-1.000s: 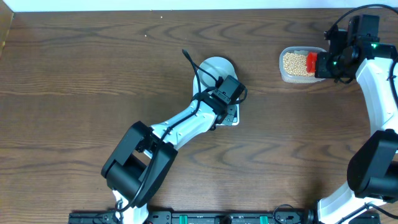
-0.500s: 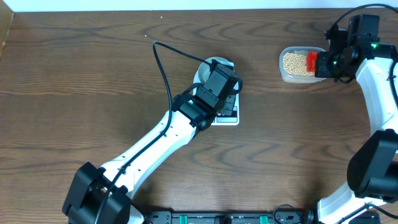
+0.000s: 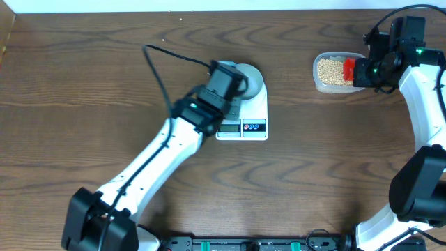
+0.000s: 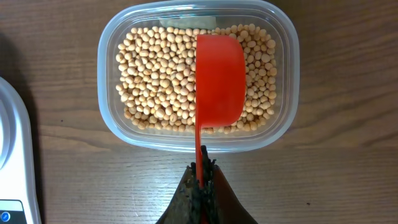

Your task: Scoop item into bowl and weigh 50g on scale

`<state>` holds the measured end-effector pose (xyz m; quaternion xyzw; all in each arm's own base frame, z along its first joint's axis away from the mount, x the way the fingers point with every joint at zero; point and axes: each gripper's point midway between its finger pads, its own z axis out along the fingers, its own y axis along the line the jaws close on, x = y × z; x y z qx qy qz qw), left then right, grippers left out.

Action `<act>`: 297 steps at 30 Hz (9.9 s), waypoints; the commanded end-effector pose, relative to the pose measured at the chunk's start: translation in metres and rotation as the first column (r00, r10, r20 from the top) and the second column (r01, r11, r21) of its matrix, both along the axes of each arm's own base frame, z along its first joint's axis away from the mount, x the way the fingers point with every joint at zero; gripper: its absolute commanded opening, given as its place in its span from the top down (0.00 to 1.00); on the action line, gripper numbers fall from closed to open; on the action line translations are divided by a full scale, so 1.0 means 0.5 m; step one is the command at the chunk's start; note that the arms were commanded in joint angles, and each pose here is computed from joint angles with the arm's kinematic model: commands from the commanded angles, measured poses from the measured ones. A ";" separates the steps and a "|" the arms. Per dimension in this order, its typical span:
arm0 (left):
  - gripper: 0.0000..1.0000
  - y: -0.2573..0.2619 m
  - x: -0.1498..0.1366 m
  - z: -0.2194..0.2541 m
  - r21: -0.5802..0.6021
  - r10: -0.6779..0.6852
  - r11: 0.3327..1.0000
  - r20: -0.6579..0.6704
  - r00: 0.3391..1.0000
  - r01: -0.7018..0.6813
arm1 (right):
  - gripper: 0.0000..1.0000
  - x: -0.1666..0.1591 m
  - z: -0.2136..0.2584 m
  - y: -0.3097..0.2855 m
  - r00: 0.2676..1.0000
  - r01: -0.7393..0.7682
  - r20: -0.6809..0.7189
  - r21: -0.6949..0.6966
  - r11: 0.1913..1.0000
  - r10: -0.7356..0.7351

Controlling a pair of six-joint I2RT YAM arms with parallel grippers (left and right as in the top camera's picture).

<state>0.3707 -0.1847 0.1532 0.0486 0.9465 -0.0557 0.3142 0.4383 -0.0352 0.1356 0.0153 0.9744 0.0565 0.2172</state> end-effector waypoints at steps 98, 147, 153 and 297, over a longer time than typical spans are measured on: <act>0.92 -0.136 -0.063 -0.296 0.015 -0.121 0.991 -0.276 0.954 0.130 | 0.99 0.087 0.077 -0.023 0.970 -0.052 0.231 -0.095 0.994 0.073; 0.93 -0.119 -0.112 -0.347 0.063 -0.114 0.987 -0.373 0.921 0.148 | 0.99 0.087 0.077 -0.023 0.970 -0.052 0.232 -0.096 0.994 0.073; 0.93 -0.108 -0.126 -0.363 0.080 -0.102 0.986 -0.401 0.910 0.145 | 0.99 0.087 0.077 -0.023 0.970 -0.052 0.232 -0.095 0.994 0.073; 0.93 -0.145 -0.059 -0.261 0.072 -0.252 0.961 -0.156 0.955 0.266 | 0.99 0.084 0.075 -0.023 0.972 -0.053 0.225 -0.093 0.994 0.073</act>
